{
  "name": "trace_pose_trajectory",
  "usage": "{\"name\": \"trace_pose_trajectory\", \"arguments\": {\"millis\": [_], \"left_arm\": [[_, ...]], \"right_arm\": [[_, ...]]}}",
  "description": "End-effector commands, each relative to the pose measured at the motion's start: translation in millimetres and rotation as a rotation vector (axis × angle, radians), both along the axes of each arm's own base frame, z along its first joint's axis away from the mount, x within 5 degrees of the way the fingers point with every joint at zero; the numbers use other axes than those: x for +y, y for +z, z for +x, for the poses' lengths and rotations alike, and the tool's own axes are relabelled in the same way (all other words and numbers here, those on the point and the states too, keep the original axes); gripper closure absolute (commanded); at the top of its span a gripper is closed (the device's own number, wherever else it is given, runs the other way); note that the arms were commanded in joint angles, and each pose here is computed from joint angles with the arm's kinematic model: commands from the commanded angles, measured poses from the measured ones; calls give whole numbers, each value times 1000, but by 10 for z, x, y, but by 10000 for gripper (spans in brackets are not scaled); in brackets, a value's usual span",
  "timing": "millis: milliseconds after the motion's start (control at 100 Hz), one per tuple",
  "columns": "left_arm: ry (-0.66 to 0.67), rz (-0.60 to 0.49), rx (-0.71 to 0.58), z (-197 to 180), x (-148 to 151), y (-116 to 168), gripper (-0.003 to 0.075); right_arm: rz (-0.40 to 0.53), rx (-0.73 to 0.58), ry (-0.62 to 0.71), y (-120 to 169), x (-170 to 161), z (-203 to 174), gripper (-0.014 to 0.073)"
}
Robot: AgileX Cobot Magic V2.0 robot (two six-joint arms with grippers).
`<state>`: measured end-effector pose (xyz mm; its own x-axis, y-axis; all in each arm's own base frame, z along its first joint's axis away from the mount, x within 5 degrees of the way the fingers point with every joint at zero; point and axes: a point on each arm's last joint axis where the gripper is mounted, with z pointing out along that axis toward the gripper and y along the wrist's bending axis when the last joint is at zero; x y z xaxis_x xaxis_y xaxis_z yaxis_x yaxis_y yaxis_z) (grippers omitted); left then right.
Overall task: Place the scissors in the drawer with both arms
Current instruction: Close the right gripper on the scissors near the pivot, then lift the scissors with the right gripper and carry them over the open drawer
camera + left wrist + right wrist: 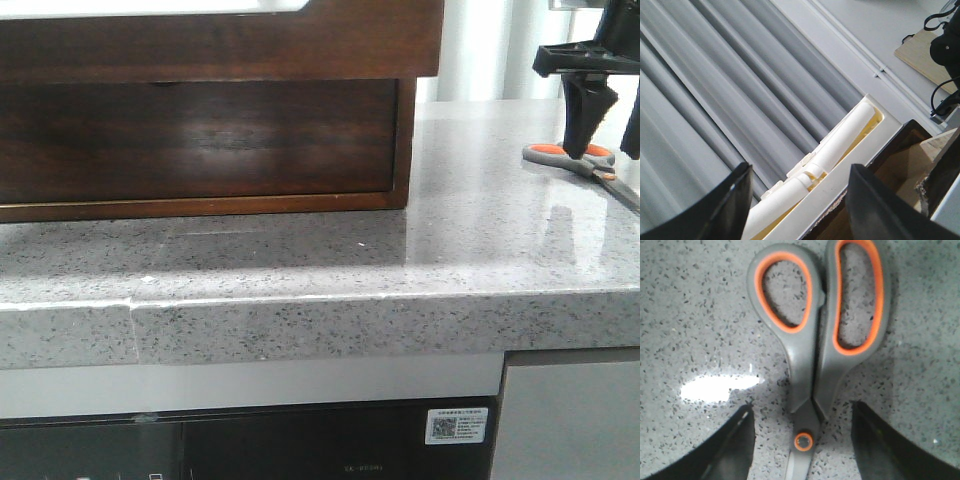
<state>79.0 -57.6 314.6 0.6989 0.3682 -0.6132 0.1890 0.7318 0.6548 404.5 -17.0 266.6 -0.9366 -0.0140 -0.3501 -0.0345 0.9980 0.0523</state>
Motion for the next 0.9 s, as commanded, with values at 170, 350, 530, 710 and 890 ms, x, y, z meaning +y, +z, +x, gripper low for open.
{"name": "trace_pose_trajectory", "arguments": {"millis": [170,350,530,710,890], "left_arm": [[-38,-75,-53,-36,5,164,350],[-38,-75,-53,-36,5,164,350],[-36,-73,-50,-33,6,162,350],[-30,-69,-40,-26,8,154,350],[-30,-69,-40,-26,8,154,350]], "right_arm": [[-11,-21,0,39,-30,62,271],[-10,-11,0,11,-30,73,677],[11,-59,17,230,-4,81,714],[97,-276,126,932,136,-68,714],[98,-533,188,1761,212,-411,714]]}}
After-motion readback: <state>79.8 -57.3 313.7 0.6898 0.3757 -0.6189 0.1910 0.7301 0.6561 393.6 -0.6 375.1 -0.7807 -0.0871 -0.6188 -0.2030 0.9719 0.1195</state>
